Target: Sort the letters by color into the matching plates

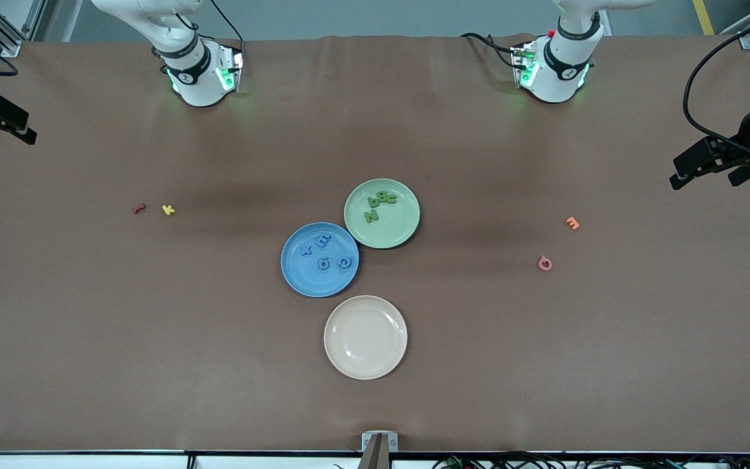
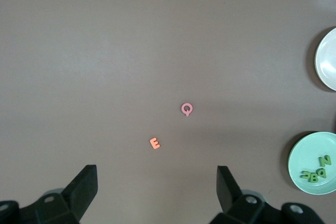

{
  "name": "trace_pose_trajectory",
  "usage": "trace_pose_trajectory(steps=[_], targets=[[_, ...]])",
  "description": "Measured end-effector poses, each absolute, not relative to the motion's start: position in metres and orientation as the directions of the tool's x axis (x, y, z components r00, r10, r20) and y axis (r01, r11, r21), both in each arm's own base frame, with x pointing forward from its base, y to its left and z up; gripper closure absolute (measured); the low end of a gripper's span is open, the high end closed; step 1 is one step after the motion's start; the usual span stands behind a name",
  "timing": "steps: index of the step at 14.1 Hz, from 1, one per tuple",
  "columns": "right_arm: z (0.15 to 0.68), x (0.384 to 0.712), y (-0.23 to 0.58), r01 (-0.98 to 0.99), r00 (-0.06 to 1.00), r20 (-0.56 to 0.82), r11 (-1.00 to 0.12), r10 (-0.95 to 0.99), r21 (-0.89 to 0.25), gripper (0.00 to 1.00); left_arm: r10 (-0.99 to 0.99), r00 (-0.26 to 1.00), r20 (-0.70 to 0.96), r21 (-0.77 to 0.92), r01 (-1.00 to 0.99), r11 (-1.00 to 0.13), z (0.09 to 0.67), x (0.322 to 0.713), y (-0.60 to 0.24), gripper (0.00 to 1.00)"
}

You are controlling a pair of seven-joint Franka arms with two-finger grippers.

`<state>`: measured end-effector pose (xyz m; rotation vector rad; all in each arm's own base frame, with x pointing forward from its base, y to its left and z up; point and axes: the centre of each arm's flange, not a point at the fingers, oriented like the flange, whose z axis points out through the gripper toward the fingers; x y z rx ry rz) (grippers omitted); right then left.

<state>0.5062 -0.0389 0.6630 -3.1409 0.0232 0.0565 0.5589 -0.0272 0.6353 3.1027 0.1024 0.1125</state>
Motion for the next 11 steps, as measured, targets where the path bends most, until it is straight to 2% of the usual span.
trace_pose_trajectory(steps=[11], targets=[[0.661,0.507,-0.025,0.010,0.999,-0.043,-1.000,0.011,-0.024,0.00,0.066,0.995,0.072,0.037,0.064,-0.997,0.635,0.559,-0.028,0.00]])
